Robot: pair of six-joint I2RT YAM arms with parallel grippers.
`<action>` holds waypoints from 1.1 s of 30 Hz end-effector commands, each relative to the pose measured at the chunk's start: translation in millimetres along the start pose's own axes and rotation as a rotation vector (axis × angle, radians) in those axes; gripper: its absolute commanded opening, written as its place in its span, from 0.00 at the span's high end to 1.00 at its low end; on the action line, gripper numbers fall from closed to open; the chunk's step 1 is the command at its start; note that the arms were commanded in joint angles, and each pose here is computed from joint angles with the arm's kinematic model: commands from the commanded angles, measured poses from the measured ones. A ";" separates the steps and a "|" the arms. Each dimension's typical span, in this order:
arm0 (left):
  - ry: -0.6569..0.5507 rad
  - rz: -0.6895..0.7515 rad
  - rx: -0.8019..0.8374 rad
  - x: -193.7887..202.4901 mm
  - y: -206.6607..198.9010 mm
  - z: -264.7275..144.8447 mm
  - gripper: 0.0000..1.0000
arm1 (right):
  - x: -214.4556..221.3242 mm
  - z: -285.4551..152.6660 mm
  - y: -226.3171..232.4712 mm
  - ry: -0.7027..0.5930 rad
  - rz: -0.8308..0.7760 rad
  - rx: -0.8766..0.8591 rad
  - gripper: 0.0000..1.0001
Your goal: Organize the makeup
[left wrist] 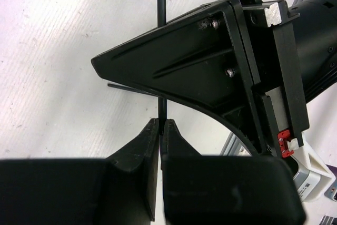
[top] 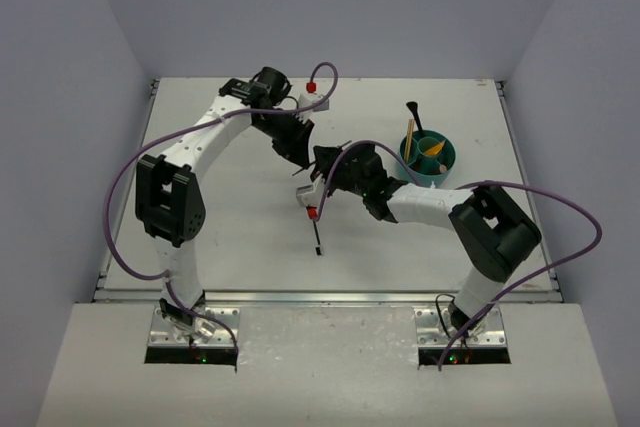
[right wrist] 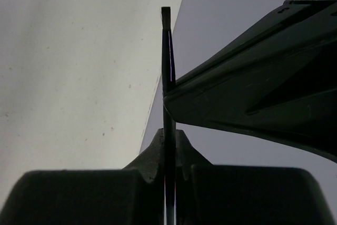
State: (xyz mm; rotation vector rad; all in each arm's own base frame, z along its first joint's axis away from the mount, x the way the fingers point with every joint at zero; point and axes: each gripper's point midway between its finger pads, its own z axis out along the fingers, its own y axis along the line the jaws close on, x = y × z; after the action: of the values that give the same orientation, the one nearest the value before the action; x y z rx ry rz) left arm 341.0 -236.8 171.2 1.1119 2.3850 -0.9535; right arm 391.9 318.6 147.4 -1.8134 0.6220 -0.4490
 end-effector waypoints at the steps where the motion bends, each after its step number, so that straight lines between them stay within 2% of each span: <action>1: -0.052 0.059 -0.002 -16.3 -12.2 -13.0 1.00 | 1.4 0.0 -36.2 0.014 0.009 0.107 1.00; 3: -0.065 0.059 -0.023 -22.6 -9.6 -16.6 0.64 | 2.9 -3.2 -36.2 0.023 0.049 0.112 1.00; 4: -0.070 0.061 -0.032 -25.6 -9.0 -18.3 0.64 | 4.5 -5.1 -38.2 0.029 0.075 0.119 1.00; 5: -0.089 0.063 -0.059 -33.7 -5.9 -23.6 0.03 | 9.1 -10.5 -39.3 0.037 0.157 0.133 1.00; 7: -0.126 0.063 -0.099 -45.5 -0.6 -32.8 0.00 | 12.3 -17.1 -42.8 0.026 0.270 0.149 1.00; 12: -0.308 0.042 -0.196 -93.0 14.9 -77.6 0.00 | 24.6 -38.5 -53.6 -0.081 0.700 0.136 1.00; 13: -0.339 0.038 -0.214 -98.0 19.2 -87.7 0.00 | 34.7 -45.6 -64.5 -0.109 0.767 0.157 1.00; 15: -0.419 0.034 -0.269 -110.8 28.5 -107.2 0.00 | 54.6 -64.6 -86.6 -0.175 0.999 0.216 1.00; 16: -0.434 0.035 -0.280 -112.3 28.9 -113.0 0.00 | 67.7 -71.0 -89.7 -0.162 1.025 0.237 1.00; 18: -0.463 0.021 -0.318 -111.1 37.5 -122.7 0.00 | 93.1 -90.6 -102.8 -0.222 1.212 0.291 1.00; 19: -0.459 0.013 -0.324 -107.6 40.9 -122.2 0.00 | 106.4 -99.8 -106.6 -0.241 1.318 0.323 1.00; 20: -0.440 0.000 -0.328 -101.0 45.1 -118.1 0.00 | 131.9 -112.9 -109.0 -0.236 1.355 0.389 1.00; 21: -0.420 -0.016 -0.324 -94.0 47.4 -112.5 0.00 | 138.8 -121.2 -117.3 -0.281 1.430 0.434 1.00; 25: -0.382 -0.026 -0.334 -74.2 52.9 -101.7 0.00 | 195.7 -139.0 -93.7 -0.230 1.546 0.546 1.00; 29: -0.367 -0.013 -0.374 -63.2 57.4 -101.0 0.00 | 234.2 -162.3 -86.6 -0.181 1.531 0.681 1.00; 33: -0.360 -0.007 -0.393 -57.0 58.7 -100.5 0.00 | 248.6 -165.2 -72.0 -0.153 1.530 0.717 1.00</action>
State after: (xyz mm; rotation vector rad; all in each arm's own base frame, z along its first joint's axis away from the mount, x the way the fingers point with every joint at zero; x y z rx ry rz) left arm 418.3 -173.4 212.4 0.6954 2.2846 -0.6606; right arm 505.7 65.4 238.0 -0.3944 1.4242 0.4693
